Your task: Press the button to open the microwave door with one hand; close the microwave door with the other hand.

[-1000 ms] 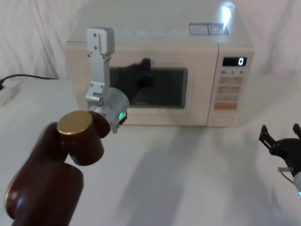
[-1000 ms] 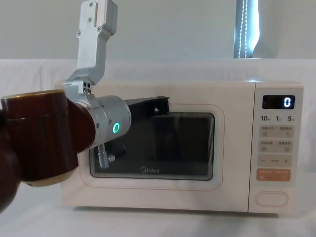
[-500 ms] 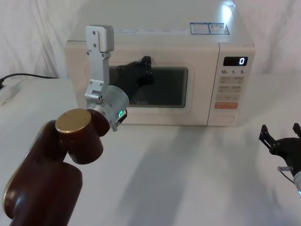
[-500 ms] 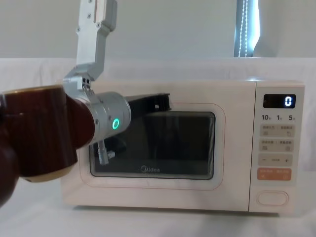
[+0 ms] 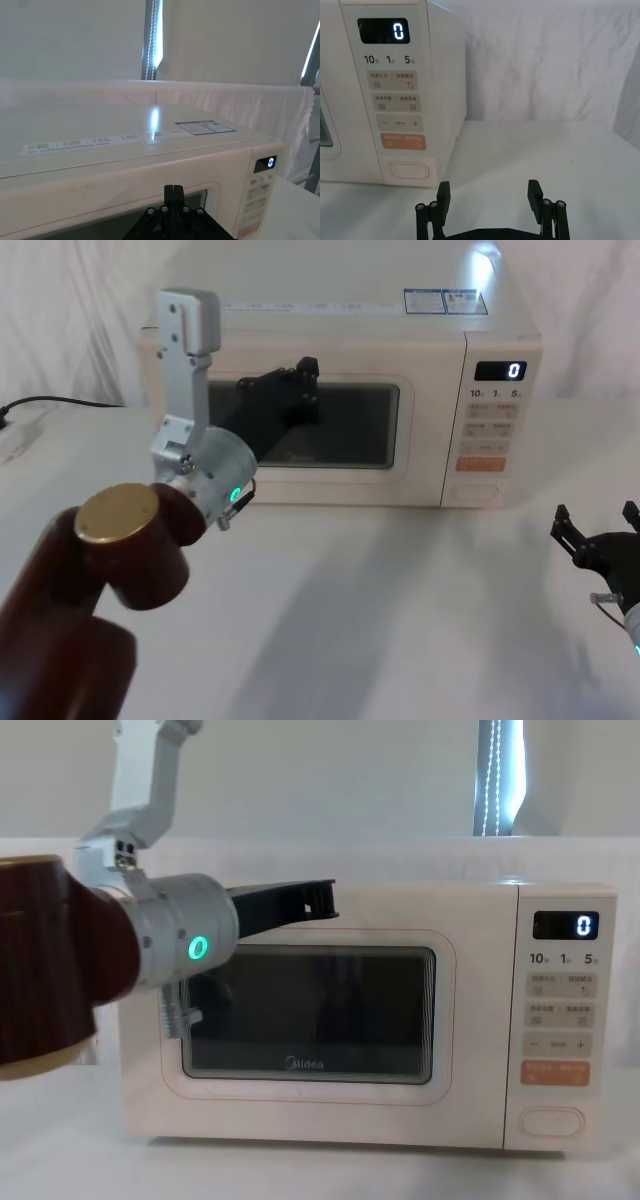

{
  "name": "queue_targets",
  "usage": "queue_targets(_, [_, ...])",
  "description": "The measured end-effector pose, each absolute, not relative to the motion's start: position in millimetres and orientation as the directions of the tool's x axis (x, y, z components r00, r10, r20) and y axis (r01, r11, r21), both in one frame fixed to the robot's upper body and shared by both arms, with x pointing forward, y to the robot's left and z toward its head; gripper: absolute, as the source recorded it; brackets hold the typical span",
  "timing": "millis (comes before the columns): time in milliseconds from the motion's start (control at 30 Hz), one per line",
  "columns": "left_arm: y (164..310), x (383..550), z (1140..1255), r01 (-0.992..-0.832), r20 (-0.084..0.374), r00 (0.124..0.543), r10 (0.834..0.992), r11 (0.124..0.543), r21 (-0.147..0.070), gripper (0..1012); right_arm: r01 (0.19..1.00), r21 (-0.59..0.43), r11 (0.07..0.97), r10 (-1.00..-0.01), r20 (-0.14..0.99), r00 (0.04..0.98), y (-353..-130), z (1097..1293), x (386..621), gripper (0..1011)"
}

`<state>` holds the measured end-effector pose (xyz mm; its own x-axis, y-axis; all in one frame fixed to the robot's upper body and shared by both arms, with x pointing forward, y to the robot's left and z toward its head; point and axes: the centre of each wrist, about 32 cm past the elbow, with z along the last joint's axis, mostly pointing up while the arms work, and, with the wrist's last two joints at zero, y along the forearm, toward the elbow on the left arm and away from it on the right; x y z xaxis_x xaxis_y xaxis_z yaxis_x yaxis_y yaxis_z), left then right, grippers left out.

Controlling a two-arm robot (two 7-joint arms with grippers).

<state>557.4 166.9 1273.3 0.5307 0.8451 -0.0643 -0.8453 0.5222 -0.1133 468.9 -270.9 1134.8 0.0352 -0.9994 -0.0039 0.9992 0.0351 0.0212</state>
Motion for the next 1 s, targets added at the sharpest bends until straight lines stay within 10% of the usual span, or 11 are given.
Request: queue_targets(1000, [247.1,476.5,1240.8,-0.843,-0.007,0.536,0.844,0.534,-0.068,899,0.999,0.021,0.035,-0.999,-0.004,0.035,-271,1134.8,469,1002])
